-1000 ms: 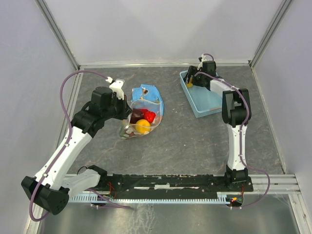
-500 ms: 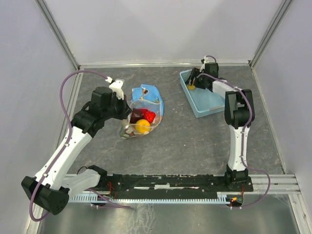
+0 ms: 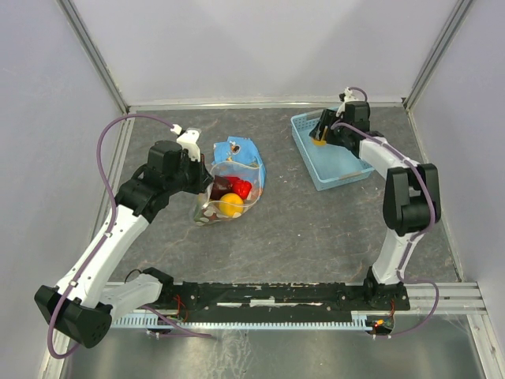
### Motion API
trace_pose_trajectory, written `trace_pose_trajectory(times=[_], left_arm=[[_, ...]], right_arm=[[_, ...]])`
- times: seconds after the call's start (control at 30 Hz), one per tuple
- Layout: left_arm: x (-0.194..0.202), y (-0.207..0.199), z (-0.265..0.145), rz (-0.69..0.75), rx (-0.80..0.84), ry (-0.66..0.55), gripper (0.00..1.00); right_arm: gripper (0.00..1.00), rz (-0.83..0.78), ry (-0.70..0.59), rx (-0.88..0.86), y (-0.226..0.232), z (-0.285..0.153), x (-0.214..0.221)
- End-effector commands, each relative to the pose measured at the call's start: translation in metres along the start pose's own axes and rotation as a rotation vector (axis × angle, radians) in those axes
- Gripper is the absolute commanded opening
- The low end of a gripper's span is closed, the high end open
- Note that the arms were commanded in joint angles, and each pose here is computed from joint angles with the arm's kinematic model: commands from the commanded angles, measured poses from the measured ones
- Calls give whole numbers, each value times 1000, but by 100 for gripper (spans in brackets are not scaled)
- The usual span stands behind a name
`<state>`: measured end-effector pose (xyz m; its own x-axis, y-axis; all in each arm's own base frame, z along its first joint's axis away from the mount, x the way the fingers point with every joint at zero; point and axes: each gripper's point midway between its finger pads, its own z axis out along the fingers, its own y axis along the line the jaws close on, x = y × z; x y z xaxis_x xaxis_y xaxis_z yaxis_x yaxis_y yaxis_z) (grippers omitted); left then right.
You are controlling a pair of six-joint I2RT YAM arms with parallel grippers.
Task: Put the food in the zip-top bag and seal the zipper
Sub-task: Pick up the fake fruit from the bin, then place the fake fruit in the zipper food storage bag.
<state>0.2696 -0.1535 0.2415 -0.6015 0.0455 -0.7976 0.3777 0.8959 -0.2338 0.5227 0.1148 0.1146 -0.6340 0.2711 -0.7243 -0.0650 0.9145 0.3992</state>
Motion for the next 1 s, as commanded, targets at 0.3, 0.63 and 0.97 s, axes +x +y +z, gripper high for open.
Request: trace_pose_trajectory(times=[0.3,0.63,0.97], left_arm=[[-17,-6,-7,34,36,-73,3],[-18,-8,-9,34,46,-81,3],[-19,-10,-10,31,58,-85,3]], right_arm=[[62,-79,-127,-188,92,-100,-8],[63,-175,-207,-337,170,-172,12],[63,-240,-224,-556,249,-216,47]])
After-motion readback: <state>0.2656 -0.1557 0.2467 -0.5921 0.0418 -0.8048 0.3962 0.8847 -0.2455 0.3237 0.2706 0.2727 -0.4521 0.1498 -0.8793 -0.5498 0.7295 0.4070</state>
